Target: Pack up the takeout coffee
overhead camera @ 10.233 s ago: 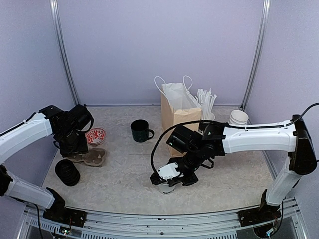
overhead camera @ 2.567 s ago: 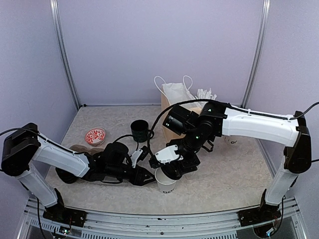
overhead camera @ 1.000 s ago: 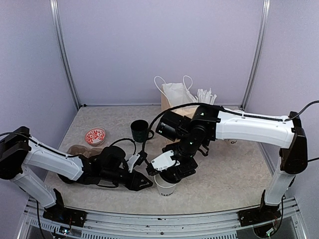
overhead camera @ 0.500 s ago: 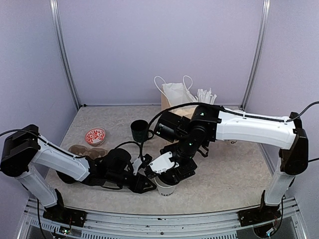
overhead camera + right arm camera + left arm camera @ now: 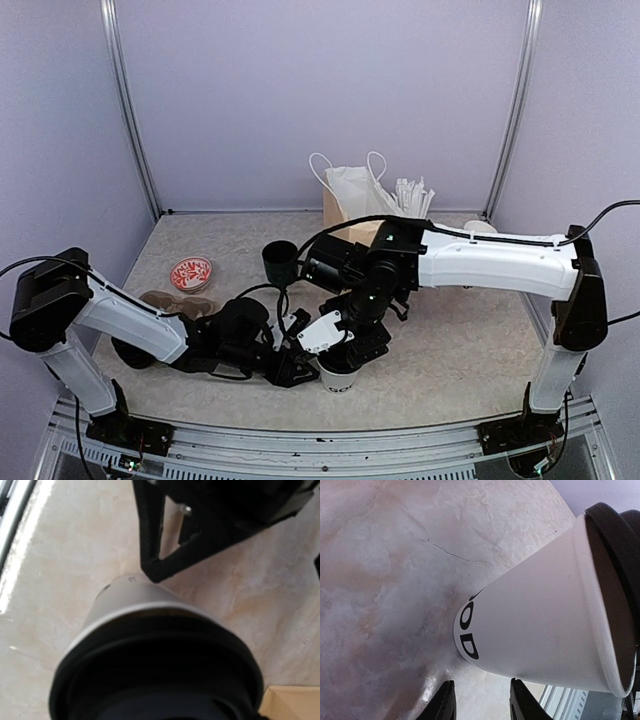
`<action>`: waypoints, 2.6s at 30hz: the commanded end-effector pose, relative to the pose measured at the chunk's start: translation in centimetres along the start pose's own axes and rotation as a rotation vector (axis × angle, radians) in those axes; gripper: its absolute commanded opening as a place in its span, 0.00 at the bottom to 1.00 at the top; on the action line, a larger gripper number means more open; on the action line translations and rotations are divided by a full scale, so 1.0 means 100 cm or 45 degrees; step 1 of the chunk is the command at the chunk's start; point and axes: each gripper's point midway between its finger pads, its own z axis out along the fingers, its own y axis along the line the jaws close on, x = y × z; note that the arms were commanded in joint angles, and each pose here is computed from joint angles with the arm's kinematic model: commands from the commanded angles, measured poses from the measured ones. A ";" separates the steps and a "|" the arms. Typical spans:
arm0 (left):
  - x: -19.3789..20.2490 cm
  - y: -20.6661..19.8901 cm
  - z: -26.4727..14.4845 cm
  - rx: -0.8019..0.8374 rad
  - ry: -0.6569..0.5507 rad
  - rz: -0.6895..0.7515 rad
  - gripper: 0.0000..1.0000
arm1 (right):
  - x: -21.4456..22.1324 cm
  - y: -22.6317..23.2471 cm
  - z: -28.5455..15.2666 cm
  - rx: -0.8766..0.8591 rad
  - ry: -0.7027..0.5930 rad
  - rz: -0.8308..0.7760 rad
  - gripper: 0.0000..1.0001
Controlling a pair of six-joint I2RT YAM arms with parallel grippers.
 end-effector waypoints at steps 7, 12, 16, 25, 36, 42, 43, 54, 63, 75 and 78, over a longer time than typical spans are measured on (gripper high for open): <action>-0.010 -0.006 0.004 0.031 -0.024 0.032 0.38 | -0.009 -0.003 0.001 0.005 -0.009 -0.018 0.78; -0.011 -0.005 0.004 0.033 -0.031 0.034 0.38 | -0.013 -0.003 0.001 -0.008 -0.022 -0.022 0.81; -0.011 -0.003 0.003 0.031 -0.033 0.030 0.38 | -0.014 -0.005 0.000 -0.001 -0.027 -0.020 0.83; 0.002 0.001 -0.007 -0.022 0.039 -0.003 0.39 | -0.007 -0.006 -0.031 0.064 -0.092 0.014 0.89; -0.061 -0.036 -0.066 -0.022 -0.202 -0.032 0.55 | 0.053 -0.046 -0.081 0.161 -0.599 0.672 0.88; -0.090 -0.049 -0.062 -0.008 -0.256 -0.053 0.59 | 0.084 -0.032 -0.065 -0.038 -0.832 1.026 0.90; -0.092 -0.049 -0.061 -0.013 -0.255 -0.053 0.60 | 0.084 -0.028 -0.062 -0.075 -0.850 1.043 0.91; -0.072 -0.038 -0.039 -0.038 -0.161 -0.033 0.57 | 0.070 -0.013 -0.028 -0.321 -0.975 1.164 0.91; -0.063 -0.041 -0.030 0.013 -0.127 -0.019 0.55 | 0.062 -0.010 -0.006 -0.455 -0.963 1.185 0.84; -0.047 -0.033 -0.023 0.009 -0.076 -0.018 0.50 | 0.048 -0.002 0.010 -0.554 -0.928 1.160 0.75; -0.041 -0.031 -0.021 0.004 -0.058 -0.013 0.47 | 0.046 0.000 0.014 -0.576 -0.918 1.159 0.73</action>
